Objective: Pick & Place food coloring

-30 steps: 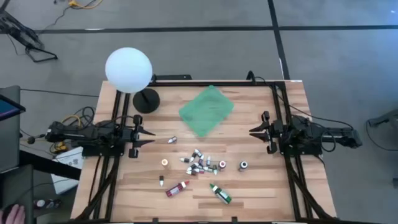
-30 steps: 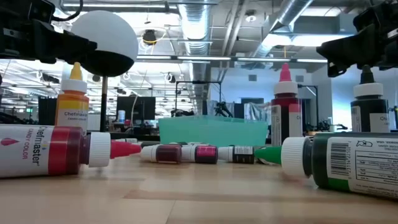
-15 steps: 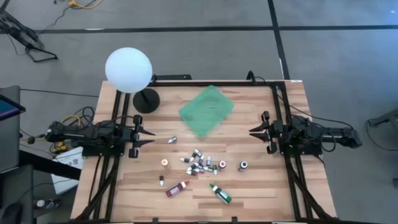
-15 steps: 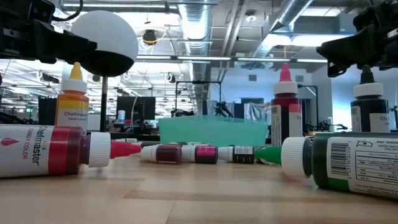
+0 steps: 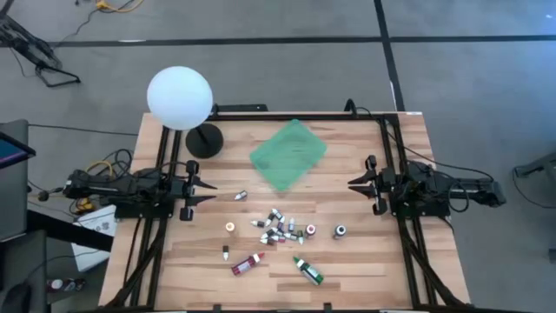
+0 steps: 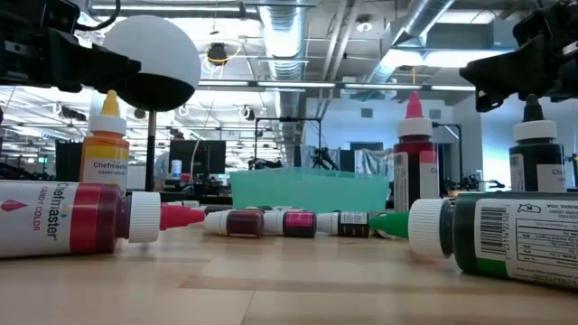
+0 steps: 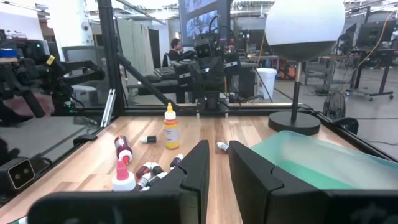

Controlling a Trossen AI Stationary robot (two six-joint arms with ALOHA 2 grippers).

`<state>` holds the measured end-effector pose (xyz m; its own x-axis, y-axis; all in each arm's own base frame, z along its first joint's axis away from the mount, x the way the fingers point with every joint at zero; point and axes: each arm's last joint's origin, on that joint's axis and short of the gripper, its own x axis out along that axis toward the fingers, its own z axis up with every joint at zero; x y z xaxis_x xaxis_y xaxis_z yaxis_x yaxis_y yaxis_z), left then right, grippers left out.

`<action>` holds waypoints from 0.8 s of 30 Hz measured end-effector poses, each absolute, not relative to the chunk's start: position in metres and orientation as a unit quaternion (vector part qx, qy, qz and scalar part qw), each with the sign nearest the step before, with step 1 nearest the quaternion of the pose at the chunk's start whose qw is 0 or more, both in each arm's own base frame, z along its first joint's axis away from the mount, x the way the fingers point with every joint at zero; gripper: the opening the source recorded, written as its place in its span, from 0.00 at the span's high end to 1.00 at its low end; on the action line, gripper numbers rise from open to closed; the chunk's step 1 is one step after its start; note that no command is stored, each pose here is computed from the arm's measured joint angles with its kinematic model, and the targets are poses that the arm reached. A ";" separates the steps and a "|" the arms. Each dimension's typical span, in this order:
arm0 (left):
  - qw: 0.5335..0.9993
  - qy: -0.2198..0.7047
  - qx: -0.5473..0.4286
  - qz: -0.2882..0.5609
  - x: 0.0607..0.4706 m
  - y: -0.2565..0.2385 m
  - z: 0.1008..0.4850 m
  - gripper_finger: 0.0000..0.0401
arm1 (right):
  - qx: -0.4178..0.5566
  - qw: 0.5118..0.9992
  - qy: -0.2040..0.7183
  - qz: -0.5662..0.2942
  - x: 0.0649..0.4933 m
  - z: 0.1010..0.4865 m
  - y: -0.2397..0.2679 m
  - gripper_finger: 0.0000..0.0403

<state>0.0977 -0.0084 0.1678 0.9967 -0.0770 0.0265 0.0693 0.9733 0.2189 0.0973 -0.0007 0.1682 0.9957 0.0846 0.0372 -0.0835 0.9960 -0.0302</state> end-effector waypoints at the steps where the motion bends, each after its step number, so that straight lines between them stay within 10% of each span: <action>1: 0.993 -0.018 0.109 -0.037 0.098 -0.008 0.168 0.73 | -0.014 0.999 -0.019 0.042 0.097 0.168 -0.001 0.87; 10: 0.994 -0.040 0.091 -0.035 0.097 -0.008 0.172 0.73 | -0.014 0.999 -0.019 0.042 0.097 0.168 -0.001 0.87; 24: 0.976 -0.004 -0.186 -0.112 0.097 -0.012 0.170 0.73 | -0.015 0.999 -0.025 0.042 0.097 0.169 -0.001 0.87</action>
